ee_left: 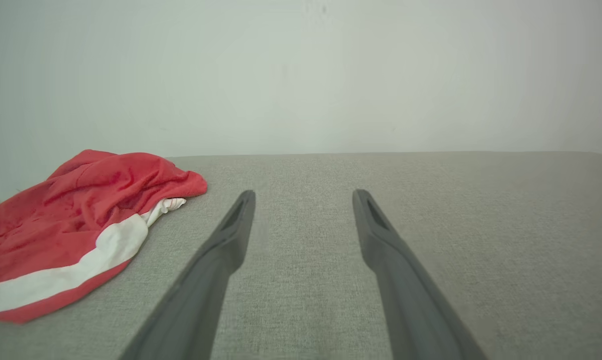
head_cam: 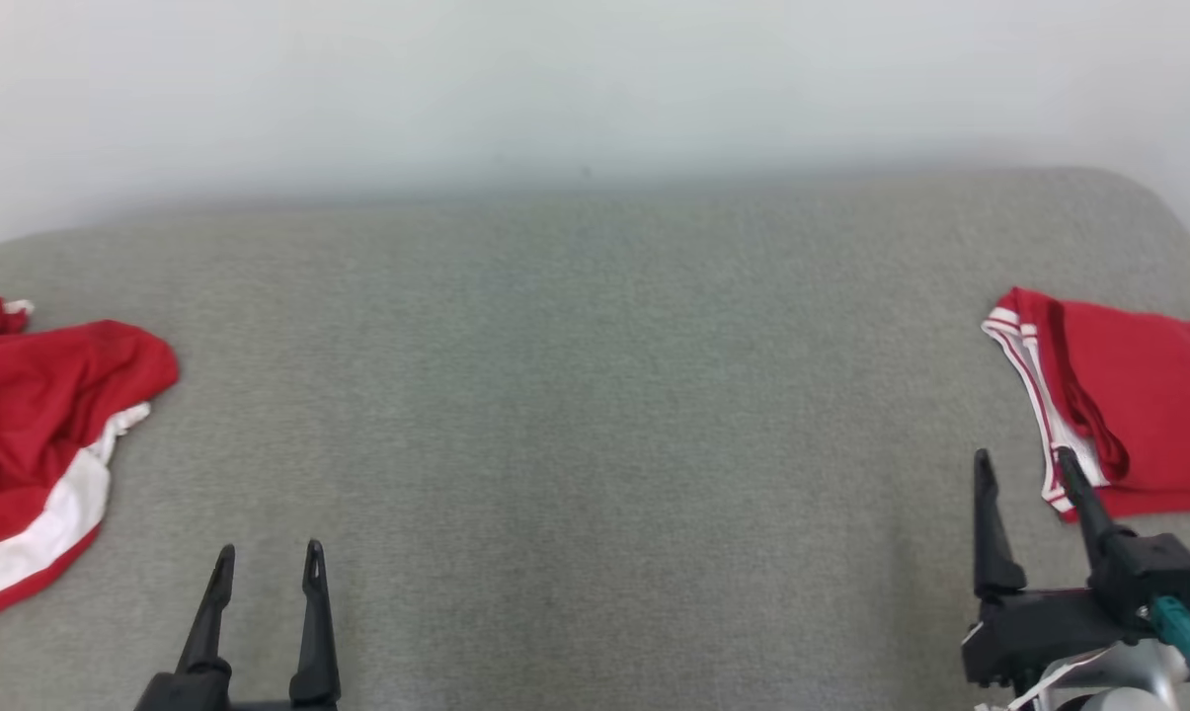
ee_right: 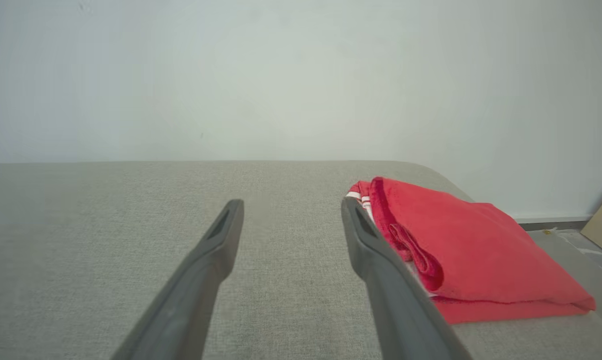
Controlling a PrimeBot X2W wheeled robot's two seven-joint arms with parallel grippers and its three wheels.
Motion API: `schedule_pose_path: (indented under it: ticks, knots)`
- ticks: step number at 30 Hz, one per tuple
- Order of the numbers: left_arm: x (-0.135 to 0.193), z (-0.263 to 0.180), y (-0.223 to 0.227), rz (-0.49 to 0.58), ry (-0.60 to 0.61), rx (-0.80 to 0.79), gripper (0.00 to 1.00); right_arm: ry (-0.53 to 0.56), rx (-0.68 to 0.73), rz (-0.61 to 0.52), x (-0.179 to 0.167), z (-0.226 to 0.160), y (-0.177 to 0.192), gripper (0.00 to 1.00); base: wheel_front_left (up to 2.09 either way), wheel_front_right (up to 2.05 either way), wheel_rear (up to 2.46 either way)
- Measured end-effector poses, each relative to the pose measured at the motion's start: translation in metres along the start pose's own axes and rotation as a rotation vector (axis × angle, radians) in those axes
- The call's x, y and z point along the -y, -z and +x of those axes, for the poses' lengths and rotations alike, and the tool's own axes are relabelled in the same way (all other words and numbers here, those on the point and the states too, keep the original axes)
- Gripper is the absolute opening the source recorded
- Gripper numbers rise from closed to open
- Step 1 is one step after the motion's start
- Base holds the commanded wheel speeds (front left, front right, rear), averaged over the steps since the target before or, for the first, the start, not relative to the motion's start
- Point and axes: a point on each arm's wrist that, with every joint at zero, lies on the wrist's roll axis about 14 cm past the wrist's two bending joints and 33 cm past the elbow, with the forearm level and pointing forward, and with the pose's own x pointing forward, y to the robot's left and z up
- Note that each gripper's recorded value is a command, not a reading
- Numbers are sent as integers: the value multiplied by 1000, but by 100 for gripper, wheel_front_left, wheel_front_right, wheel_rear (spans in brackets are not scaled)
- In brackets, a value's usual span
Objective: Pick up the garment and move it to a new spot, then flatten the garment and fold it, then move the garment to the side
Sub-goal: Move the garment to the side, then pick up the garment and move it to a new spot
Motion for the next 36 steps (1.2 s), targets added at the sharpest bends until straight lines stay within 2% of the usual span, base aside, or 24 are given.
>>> schedule_pose_path:
  ticks: [4,10,17,36]
  knots:
    - [-11,-13,-1,2,-36,-1,100,-43,33,20,-20,-3,-12,100,0,0,0]
    - [-20,-24,-4,6,-65,5,100,-93,6,46,-38,-15,-3,100,0,0,0]
    - [-18,-29,-2,9,-61,-1,100,-95,-50,76,-39,-30,17,100,0,0,0]
    - [-12,-27,-1,20,-39,-7,100,-72,-55,90,-32,-33,21,100,0,0,0]
